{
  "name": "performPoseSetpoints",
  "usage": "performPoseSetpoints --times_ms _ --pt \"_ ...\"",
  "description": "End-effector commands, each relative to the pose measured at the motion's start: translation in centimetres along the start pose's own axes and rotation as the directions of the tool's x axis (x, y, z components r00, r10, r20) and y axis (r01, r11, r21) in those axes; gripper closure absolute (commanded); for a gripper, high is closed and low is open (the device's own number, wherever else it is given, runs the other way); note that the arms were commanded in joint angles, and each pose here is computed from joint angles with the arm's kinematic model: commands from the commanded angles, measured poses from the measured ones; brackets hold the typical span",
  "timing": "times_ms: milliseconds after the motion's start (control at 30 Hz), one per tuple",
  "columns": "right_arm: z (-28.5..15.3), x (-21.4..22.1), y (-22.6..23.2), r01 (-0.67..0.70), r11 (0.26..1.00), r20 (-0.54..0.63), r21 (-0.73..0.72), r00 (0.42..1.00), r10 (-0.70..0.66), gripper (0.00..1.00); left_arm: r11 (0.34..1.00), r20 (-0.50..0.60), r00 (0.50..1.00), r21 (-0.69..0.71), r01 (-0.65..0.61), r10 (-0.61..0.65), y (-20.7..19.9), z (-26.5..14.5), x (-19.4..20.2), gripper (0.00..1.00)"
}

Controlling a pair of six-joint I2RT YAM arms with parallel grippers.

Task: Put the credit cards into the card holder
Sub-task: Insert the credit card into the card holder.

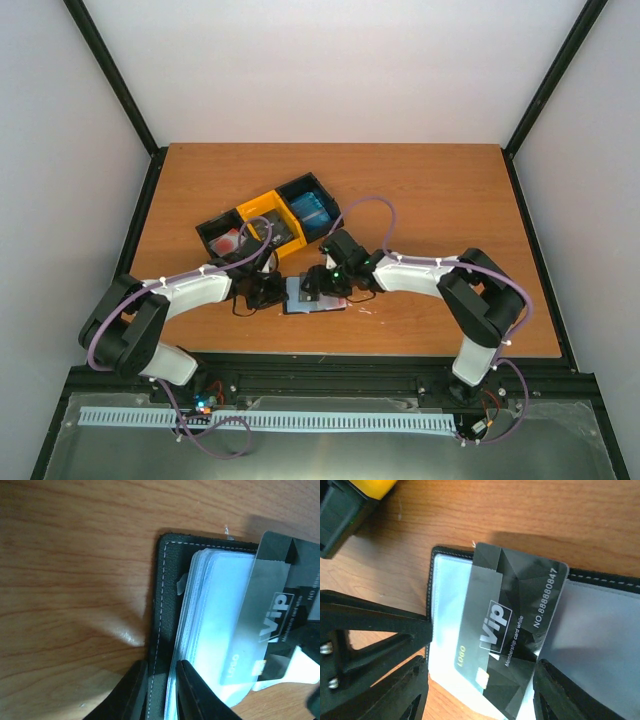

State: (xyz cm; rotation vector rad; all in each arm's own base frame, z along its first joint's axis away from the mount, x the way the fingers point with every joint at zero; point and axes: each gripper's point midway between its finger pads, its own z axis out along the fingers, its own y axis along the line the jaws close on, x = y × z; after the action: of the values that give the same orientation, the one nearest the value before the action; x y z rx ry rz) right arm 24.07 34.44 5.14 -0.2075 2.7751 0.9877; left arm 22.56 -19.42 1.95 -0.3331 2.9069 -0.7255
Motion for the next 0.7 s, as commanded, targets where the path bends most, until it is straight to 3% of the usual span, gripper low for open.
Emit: performPoseSetpoints --times_ms 0,233,500,667 --pt "1.4 1.2 -0.9 0.033 0.997 -0.051 0.074 0.998 -0.029 0.43 0.999 -0.007 1.000 -0.028 -0.028 0.028 0.2 0.4 0.0 0.81" --pt "1.7 1.3 0.3 0.121 0.990 -0.061 0.067 0.991 -0.117 0.47 0.999 -0.011 0.999 -0.024 -0.035 0.035 0.1 0.5 0.0 0.80" --pt "-1.1 -1.2 -1.8 0.113 0.950 0.020 0.292 0.992 -0.124 0.42 0.999 -0.007 0.999 -0.027 -0.043 0.042 0.0 0.4 -0.2 0.79" --pt "-0.5 -2.9 -1.0 0.123 0.947 0.059 0.296 0.987 -0.147 0.45 0.999 -0.011 0.999 -0.030 -0.041 0.041 0.2 0.5 -0.1 0.78"
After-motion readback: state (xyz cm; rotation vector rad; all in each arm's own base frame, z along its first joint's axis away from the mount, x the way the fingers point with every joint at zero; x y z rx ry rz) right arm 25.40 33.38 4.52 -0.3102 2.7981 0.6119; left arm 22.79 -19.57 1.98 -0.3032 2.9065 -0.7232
